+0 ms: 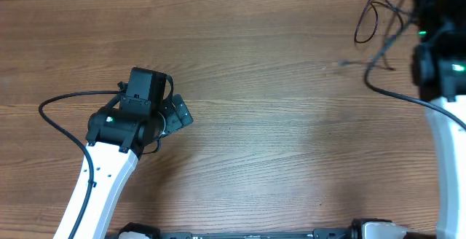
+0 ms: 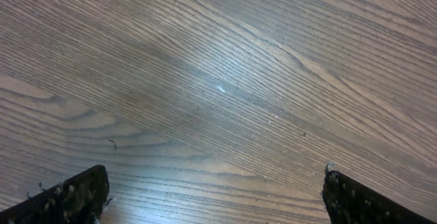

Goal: Untangle cables
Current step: 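Lift the cable and carry it toward the upper right with the right gripper, then lower the cable onto the right side of the table and release it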

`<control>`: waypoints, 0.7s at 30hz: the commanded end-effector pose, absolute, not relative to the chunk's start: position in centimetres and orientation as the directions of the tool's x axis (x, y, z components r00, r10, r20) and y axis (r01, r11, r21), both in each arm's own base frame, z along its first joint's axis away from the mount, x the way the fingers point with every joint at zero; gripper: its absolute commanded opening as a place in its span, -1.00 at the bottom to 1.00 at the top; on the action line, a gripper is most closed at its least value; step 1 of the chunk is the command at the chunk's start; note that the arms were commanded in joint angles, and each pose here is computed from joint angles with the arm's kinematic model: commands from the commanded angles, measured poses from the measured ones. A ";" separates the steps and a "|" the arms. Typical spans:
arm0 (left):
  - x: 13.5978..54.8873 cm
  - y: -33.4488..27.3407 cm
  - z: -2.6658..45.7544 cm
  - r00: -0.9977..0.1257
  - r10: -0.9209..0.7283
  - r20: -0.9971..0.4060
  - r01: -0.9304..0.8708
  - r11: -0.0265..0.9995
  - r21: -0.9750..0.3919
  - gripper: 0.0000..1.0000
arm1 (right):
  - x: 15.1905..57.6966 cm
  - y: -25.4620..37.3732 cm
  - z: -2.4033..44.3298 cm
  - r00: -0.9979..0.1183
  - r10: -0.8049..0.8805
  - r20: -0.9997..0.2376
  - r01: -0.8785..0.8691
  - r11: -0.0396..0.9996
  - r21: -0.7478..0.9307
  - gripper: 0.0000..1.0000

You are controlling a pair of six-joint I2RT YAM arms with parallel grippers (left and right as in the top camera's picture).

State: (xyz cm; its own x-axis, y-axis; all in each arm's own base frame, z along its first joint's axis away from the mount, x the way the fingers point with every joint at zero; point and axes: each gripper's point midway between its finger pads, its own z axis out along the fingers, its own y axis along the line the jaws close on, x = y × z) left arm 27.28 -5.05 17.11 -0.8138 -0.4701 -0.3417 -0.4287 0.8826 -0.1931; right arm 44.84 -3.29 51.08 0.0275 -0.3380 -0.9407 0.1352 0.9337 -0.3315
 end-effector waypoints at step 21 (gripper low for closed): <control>27.3 -4.7 17.5 -0.802 -0.474 -0.363 -0.433 0.881 -0.192 0.99 | 45.1 -17.9 35.5 -0.428 0.130 -0.894 0.416 0.907 -0.067 -0.92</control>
State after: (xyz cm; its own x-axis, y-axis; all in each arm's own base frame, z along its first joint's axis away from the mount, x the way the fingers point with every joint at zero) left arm 27.28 -5.05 17.11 -0.8136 -0.4704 -0.3416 -0.4290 0.8824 -0.1932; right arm 44.59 -16.81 36.90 -0.4187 0.0724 -0.9052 0.3711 0.9234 -0.0978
